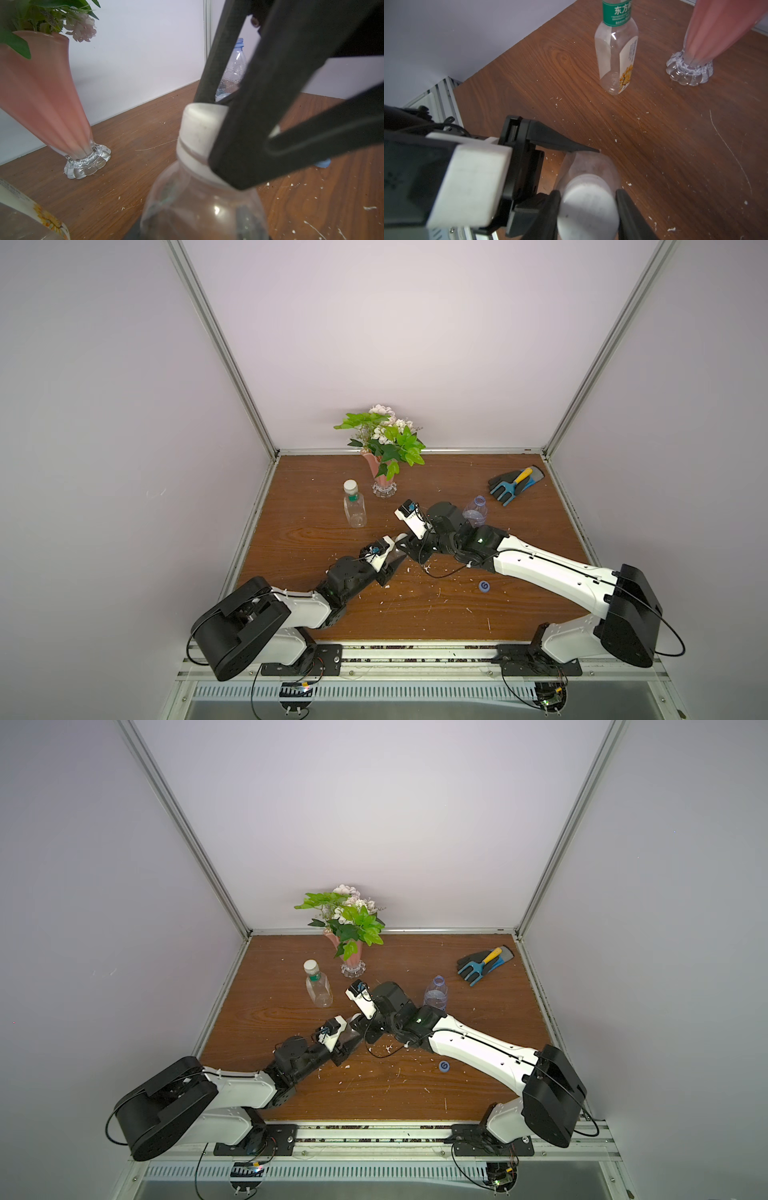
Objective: Screw on the bottle caps
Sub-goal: Screw the bottle cap onto the plastic bottle.
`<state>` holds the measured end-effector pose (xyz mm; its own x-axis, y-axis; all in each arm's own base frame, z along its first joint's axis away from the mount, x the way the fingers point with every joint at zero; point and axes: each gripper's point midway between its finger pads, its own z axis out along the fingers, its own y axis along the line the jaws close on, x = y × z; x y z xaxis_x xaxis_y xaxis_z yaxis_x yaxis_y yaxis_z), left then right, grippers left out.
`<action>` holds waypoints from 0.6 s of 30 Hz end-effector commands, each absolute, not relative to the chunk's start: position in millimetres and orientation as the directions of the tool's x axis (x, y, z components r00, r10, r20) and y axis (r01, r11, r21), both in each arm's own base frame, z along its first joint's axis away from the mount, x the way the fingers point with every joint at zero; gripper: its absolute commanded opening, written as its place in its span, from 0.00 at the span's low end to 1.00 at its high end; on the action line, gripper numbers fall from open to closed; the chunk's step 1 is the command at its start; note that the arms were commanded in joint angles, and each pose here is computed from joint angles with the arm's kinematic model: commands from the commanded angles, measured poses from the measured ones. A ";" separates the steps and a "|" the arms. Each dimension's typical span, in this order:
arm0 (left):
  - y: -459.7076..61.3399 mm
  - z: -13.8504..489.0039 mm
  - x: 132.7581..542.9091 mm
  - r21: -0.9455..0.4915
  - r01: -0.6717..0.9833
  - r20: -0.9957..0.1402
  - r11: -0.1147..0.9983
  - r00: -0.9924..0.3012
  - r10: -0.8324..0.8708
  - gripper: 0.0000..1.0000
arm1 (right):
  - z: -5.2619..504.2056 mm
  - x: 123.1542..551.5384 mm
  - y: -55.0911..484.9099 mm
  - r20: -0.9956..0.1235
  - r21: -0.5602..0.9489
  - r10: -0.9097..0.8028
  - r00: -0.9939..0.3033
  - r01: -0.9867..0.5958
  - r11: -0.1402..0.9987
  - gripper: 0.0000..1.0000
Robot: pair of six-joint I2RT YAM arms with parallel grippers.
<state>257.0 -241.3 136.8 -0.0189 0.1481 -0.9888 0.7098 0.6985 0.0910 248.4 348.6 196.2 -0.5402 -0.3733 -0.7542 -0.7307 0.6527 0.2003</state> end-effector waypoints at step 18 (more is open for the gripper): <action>-239.2 165.1 274.0 0.129 0.596 -0.991 0.792 0.053 0.122 0.16 | 165.3 228.9 340.6 -0.561 0.406 -0.092 -0.823 -0.370 0.835 0.00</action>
<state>255.0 -243.5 129.0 -0.0180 0.2030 -0.9790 0.6787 0.7215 0.1371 243.7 347.0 185.1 -0.7678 -0.0745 -0.6363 -0.4138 0.8159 0.4038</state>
